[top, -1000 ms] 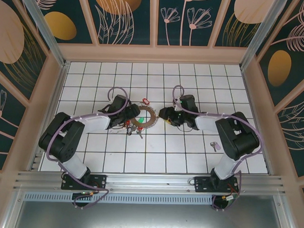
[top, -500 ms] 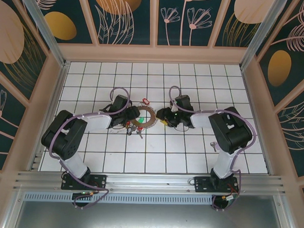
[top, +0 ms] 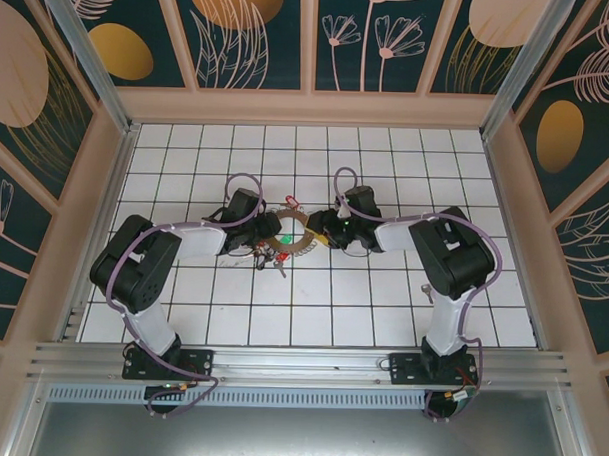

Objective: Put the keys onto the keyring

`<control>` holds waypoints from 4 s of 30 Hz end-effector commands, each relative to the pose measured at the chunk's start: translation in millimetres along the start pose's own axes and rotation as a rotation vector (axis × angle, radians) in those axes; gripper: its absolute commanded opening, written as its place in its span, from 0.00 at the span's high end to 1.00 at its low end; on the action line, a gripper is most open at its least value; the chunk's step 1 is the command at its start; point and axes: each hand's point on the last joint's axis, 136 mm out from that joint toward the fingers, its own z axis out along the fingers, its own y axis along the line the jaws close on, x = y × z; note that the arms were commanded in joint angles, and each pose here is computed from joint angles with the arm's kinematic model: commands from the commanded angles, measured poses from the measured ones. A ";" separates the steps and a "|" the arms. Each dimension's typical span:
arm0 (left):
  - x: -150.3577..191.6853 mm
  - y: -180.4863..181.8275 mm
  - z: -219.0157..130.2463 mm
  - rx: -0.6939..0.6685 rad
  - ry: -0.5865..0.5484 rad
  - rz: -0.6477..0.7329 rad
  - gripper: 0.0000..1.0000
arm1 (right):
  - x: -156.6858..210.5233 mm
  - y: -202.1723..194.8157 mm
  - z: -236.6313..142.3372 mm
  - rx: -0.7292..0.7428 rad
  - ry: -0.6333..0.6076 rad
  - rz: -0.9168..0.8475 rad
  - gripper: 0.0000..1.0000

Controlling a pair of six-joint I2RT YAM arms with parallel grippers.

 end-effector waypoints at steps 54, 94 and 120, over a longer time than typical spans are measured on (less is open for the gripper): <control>-14.1 -74.7 -50.7 0.480 -0.003 -0.356 1.00 | -16.2 -23.0 -53.5 -0.022 -0.180 0.174 0.40; -38.6 -141.5 -98.0 0.740 0.008 -0.291 0.88 | -46.0 80.2 -115.7 -0.412 -0.231 -0.089 0.89; -62.9 -204.0 -148.3 0.954 -0.079 -0.002 0.30 | -50.6 163.8 -185.3 -0.546 -0.280 -0.251 0.98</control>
